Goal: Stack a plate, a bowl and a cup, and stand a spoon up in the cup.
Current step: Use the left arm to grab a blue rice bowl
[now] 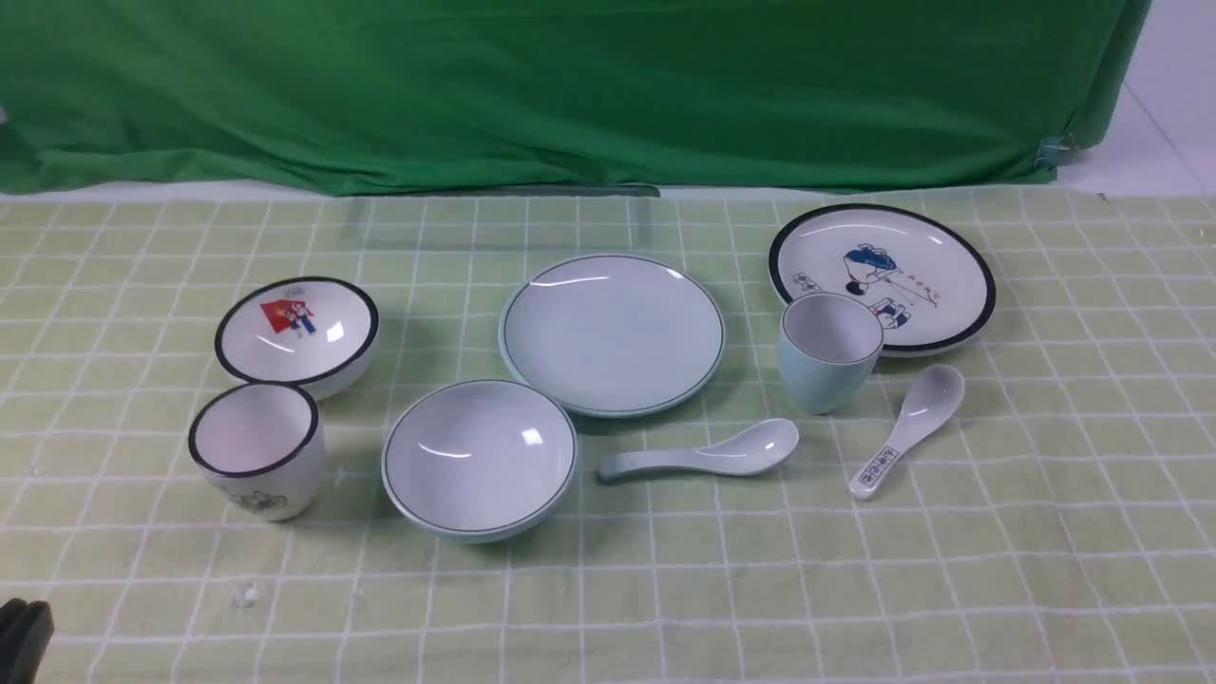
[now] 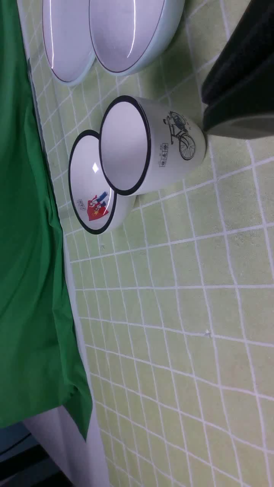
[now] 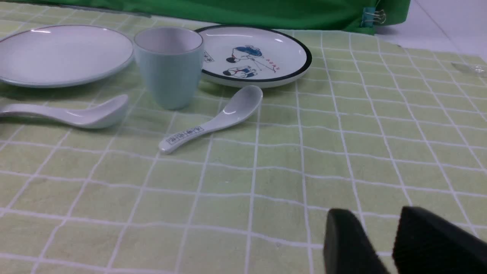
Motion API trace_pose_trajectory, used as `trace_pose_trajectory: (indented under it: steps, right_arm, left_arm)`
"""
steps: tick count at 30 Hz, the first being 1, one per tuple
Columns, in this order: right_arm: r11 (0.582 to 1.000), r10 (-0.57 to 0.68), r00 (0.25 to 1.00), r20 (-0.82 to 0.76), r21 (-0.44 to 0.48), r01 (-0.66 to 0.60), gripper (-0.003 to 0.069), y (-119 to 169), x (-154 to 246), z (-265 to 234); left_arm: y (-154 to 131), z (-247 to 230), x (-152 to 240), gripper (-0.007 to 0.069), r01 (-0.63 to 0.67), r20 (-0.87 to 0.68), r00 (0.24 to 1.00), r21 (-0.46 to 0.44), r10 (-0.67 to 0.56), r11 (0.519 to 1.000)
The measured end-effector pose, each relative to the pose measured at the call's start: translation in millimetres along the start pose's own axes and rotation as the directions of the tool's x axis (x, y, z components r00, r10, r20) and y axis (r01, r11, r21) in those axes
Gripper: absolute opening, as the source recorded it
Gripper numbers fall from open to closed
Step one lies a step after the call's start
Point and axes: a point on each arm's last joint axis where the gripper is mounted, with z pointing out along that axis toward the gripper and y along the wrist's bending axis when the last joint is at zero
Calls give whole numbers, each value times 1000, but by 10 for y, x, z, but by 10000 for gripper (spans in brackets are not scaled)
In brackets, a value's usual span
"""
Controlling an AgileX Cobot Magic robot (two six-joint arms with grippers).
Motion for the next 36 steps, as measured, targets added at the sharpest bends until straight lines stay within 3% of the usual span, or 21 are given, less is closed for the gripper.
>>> trace_pose_trajectory:
  steps: [36]
  right_arm:
    - [1000, 0, 1000, 12, 1, 0, 241, -1, -11, 0]
  left_arm:
    - [0, 0, 0, -29, -1, 0, 1000, 0, 1, 1000]
